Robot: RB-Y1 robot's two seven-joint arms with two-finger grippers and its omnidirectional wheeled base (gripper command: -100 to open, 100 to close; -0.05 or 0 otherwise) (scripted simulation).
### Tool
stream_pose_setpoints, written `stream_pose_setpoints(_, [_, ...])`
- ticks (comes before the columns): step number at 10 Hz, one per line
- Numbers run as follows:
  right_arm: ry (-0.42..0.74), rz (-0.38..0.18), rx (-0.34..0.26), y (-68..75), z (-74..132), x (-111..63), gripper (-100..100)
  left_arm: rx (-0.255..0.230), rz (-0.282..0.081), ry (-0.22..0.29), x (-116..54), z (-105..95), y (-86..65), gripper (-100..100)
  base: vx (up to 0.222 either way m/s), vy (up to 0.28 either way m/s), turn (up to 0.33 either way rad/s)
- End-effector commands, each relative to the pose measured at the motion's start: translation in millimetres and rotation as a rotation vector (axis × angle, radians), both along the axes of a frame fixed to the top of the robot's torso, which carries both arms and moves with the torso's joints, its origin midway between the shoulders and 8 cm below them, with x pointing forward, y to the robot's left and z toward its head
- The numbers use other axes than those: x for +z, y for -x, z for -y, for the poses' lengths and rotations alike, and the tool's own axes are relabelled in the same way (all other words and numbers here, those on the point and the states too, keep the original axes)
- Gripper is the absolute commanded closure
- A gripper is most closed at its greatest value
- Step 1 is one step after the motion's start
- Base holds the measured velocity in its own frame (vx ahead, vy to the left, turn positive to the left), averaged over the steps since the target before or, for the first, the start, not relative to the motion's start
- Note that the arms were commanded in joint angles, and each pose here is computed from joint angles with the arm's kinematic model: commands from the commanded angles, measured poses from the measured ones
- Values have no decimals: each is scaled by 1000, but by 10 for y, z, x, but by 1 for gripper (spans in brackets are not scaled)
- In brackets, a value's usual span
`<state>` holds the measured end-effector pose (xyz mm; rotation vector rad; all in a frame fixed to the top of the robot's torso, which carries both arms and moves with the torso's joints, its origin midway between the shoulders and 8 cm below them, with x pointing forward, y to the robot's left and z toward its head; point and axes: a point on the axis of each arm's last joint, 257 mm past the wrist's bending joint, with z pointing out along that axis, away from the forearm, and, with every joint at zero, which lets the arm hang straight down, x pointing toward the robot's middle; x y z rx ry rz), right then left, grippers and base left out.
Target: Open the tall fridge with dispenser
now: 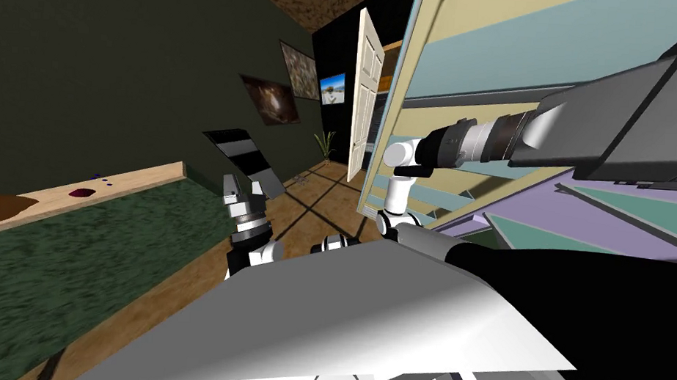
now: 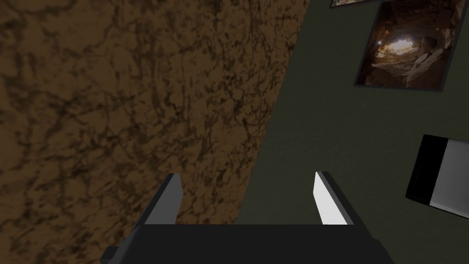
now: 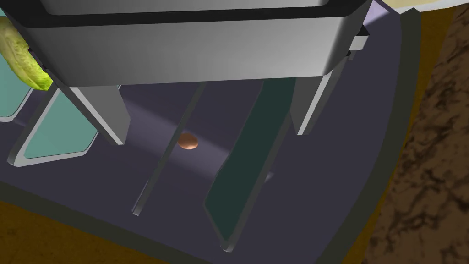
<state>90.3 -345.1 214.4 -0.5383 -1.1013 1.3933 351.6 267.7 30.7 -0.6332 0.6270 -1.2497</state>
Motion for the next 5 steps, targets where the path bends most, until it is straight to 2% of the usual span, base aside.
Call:
stream_pose_setpoints(1, [-27, -26, -113, 22, -113, 30, -100, 0, 0, 0, 1, 1, 0, 0, 173, 35, -246])
stream_pose_setpoints(2, [-21, -25, -127, 28, -153, 34, -100, 0, 0, 0, 0, 0, 0, 0, 147, 27, -132])
stream_pose_setpoints(3, [-44, -41, -188, 27, -197, 50, -100, 0, 0, 0, 1, 1, 0, 0, 156, -2, -257])
stream_pose_setpoints(4, [-38, -41, -203, 31, -236, 54, -100, 0, 0, 0, 0, 0, 0, 0, 123, 6, -111])
stream_pose_setpoints(5, [-62, -55, -262, 26, -279, 68, -100, 0, 0, 0, 1, 1, 0, 0, 135, 31, -193])
